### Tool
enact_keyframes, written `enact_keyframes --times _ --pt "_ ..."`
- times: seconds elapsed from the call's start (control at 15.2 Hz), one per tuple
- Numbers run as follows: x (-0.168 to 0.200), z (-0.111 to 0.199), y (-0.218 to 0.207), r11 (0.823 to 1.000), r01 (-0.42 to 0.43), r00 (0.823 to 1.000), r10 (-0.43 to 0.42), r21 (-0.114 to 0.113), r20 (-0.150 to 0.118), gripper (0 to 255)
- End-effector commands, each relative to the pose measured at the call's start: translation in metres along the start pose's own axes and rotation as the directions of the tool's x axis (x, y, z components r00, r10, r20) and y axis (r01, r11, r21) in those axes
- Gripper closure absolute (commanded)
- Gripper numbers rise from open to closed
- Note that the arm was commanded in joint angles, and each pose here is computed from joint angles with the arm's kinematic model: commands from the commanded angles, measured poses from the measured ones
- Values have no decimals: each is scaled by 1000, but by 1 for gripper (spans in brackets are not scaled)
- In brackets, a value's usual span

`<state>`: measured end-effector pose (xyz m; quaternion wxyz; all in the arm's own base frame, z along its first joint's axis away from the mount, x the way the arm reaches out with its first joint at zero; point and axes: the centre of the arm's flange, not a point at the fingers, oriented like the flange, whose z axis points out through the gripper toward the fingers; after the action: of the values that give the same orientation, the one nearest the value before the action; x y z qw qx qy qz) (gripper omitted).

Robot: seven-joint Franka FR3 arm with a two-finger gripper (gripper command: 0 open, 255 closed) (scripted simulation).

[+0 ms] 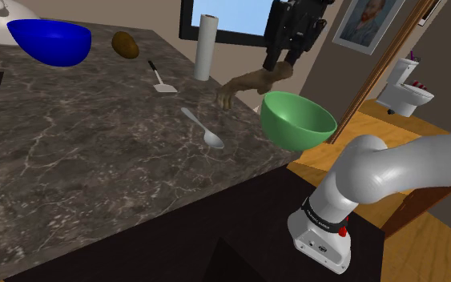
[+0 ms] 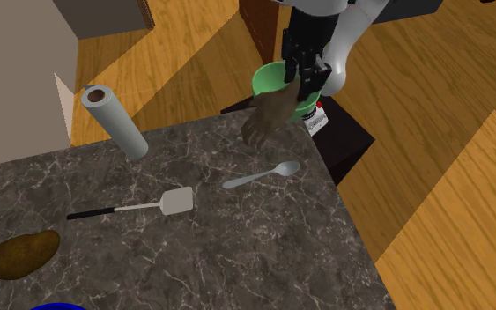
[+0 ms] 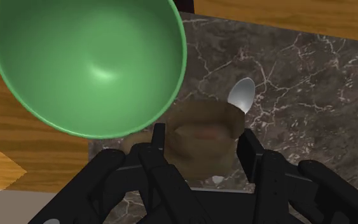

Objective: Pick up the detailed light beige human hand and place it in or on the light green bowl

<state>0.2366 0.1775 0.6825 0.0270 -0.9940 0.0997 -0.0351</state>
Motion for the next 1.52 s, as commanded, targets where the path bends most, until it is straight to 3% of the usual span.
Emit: enact_keyframes --times 0.0,0.4,1.45 --pt "-23 -4 11 1000 0 1000 0 0 1 255" --pt "-90 -13 35 1000 0 1000 0 0 1 255" --pt "-95 66 40 1000 0 1000 0 0 1 255"
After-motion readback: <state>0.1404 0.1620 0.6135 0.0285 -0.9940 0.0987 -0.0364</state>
